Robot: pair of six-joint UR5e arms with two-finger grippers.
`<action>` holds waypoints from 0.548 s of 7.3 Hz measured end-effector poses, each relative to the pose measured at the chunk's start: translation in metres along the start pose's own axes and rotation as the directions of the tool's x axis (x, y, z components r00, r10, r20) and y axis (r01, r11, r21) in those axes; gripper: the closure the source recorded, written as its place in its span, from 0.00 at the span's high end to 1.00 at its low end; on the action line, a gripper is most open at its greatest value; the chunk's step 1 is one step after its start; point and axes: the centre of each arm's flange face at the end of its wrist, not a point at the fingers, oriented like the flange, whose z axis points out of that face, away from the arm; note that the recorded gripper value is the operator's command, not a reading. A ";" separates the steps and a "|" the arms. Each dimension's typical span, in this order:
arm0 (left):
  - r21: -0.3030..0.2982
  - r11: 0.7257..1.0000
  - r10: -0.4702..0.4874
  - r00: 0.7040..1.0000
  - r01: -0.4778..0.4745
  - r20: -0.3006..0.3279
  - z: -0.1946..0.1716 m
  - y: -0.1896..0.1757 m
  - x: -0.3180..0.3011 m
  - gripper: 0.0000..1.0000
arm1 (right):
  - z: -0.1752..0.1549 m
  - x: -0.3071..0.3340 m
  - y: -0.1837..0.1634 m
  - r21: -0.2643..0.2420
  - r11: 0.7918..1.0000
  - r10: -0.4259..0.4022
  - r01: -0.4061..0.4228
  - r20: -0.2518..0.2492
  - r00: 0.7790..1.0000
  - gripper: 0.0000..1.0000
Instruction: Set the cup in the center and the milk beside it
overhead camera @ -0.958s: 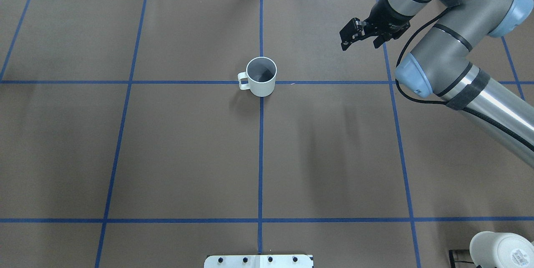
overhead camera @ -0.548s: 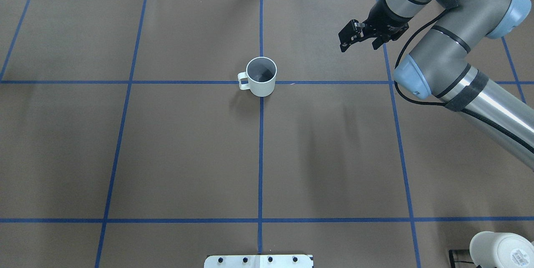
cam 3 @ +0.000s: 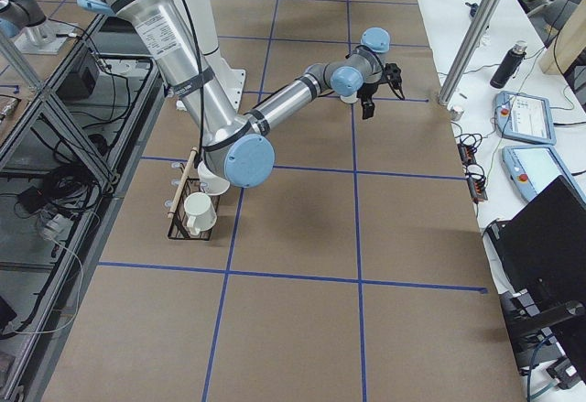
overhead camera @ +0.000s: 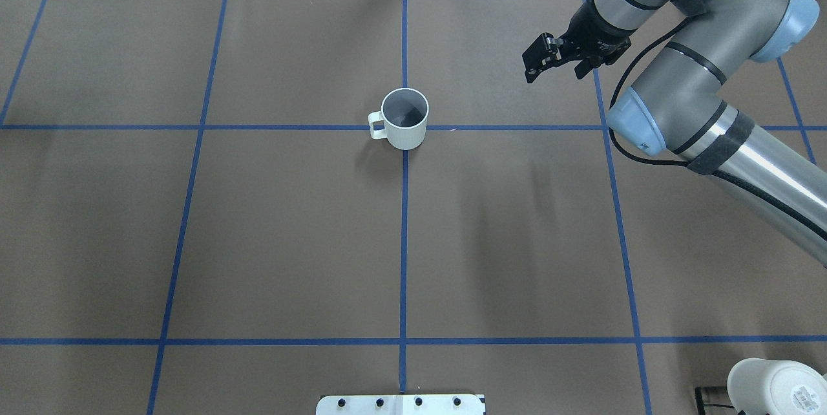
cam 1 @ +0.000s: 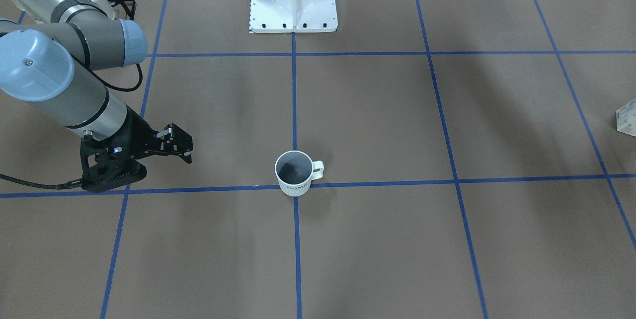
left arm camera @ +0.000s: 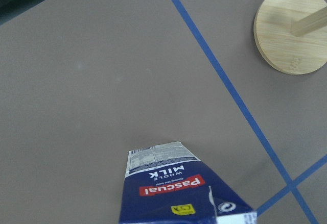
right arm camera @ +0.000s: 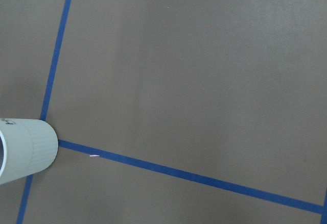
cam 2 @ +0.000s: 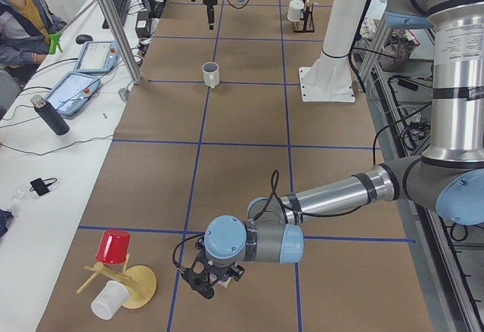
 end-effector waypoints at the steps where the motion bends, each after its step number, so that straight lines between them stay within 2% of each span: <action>1: 0.001 1.000 -0.002 1.000 0.002 -0.001 0.000 0.000 0.002 0.46 | 0.000 0.000 0.000 0.000 1.000 -0.001 0.001 0.000 1.000 1.00; 2: 0.002 1.000 -0.010 1.000 0.010 -0.010 -0.004 0.000 0.011 0.45 | 0.000 0.000 0.000 0.000 1.000 -0.001 0.001 0.000 1.000 1.00; 4: -0.011 1.000 -0.014 0.998 0.014 -0.068 -0.026 0.009 0.069 0.45 | -0.004 0.006 0.008 0.000 1.000 0.001 -0.001 0.003 1.000 1.00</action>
